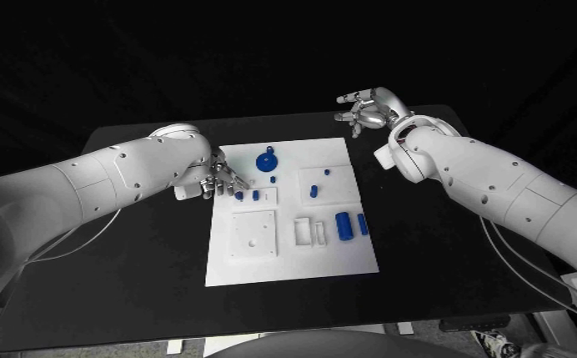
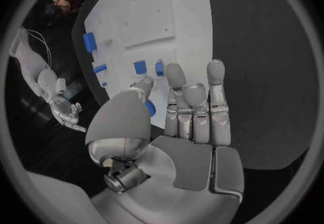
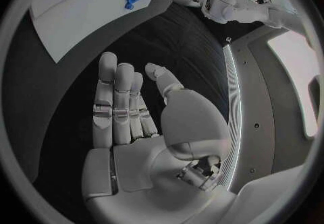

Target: Assemble the parts on the task board

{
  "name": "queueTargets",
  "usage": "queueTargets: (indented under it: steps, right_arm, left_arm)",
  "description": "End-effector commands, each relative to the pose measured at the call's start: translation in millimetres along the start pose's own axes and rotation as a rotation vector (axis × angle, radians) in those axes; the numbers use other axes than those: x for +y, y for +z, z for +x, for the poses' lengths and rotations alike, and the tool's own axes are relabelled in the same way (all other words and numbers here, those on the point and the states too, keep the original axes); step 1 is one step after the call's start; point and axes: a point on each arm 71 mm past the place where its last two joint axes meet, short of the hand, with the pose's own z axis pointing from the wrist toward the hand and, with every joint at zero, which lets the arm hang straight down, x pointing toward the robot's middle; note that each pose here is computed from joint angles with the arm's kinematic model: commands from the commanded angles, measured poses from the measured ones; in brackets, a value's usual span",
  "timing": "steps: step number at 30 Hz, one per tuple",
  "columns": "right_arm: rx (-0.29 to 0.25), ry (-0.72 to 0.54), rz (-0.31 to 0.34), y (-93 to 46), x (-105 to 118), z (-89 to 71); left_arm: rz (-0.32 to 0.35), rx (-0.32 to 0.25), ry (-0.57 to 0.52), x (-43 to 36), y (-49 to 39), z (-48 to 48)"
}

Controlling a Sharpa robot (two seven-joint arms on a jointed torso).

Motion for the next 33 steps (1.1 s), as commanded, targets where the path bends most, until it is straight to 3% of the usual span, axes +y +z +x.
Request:
queueTargets:
  steps: [1,13,26,33]
  right_arm:
    - [0.01,-0.004,-0.008,0.0,1,0.6]
    - [0.01,-0.005,-0.007,-0.3,0,-0.2]
    - [0.005,-0.009,-0.004,-1.5,-2,-3.1]
    - [0.004,-0.009,-0.004,-1.9,-2,-3.3]
  left_arm:
    - [0.043,-0.015,-0.045,-4.6,-0.7,-0.1]
    - [0.068,-0.01,-0.072,-5.5,-2.2,1.7]
    - [0.047,-0.046,-0.112,14.4,-5.2,-3.5]
    - [0.067,-0.062,-0.125,18.3,-9.6,-1.5]
